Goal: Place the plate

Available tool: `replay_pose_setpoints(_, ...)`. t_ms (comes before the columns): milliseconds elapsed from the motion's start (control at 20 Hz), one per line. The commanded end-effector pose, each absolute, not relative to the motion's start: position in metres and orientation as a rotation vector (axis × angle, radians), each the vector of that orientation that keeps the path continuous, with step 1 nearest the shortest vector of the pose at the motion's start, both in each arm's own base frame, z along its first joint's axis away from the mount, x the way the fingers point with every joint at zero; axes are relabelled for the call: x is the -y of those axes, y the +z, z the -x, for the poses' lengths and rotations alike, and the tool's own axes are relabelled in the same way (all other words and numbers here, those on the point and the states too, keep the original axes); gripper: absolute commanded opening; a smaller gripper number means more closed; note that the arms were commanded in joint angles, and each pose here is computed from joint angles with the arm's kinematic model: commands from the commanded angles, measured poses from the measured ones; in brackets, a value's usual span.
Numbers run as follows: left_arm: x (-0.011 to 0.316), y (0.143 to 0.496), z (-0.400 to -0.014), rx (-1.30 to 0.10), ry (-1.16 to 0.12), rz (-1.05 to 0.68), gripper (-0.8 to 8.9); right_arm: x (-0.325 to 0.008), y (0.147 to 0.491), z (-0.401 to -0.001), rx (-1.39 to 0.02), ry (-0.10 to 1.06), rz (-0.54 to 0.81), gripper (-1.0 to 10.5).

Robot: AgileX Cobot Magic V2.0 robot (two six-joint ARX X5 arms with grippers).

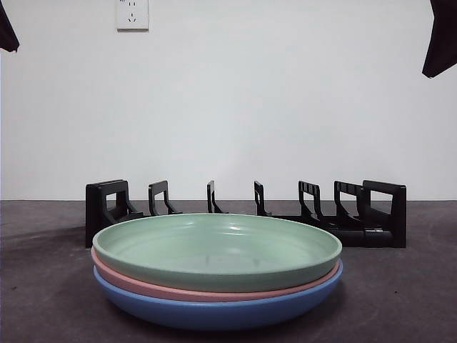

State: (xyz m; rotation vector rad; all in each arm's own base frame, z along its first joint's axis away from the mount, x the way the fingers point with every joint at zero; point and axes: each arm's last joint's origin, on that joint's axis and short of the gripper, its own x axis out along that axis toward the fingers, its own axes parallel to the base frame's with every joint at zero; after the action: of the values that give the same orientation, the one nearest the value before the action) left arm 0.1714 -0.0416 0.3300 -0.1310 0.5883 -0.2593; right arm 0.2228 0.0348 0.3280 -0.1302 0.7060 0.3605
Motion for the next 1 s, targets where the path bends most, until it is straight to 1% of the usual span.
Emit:
replay_pose_setpoints(50,0.041,0.337,-0.169,-0.537,-0.282,0.066,0.08,-0.036,0.332,-0.224,-0.69,0.358,0.123,0.3)
replay_pose_setpoints(100,0.038,0.334,-0.166,-0.471,-0.258,0.061,0.08,-0.036,0.332,-0.224,-0.69,0.358,0.123,0.3)
replay_pose_setpoints(150,0.034,0.323,-0.16,-0.363,-0.239,0.045,0.08,-0.036,0.332,-0.224,-0.69,0.358,0.123,0.3)
replay_pose_setpoints(250,0.024,0.289,-0.141,-0.158,-0.213,-0.02,0.08,-0.036,0.332,-0.224,-0.69,0.358,0.123,0.3)
replay_pose_setpoints(350,0.014,0.246,-0.119,-0.068,-0.159,-0.031,0.08,-0.036,0.332,-0.224,-0.69,0.358,0.123,0.3)
replay_pose_setpoints(450,0.008,0.205,-0.103,-0.059,-0.112,-0.034,0.08,-0.036,0.332,-0.224,-0.69,0.358,0.123,0.3)
replay_pose_setpoints(550,0.006,0.176,-0.096,-0.079,-0.094,-0.011,0.08,-0.036,0.332,-0.224,-0.69,0.358,0.123,0.3)
replay_pose_setpoints(700,0.005,0.156,-0.097,-0.099,-0.087,-0.016,0.08,-0.036,0.332,-0.224,-0.69,0.358,0.123,0.3)
replay_pose_setpoints(800,0.005,0.154,-0.096,-0.136,-0.088,-0.006,0.08,-0.036,0.332,-0.224,-0.69,0.357,0.124,0.3)
replay_pose_setpoints(1000,0.005,0.152,-0.096,-0.153,-0.089,-0.007,0.08,-0.036,0.332,-0.224,-0.688,0.358,0.124,0.3)
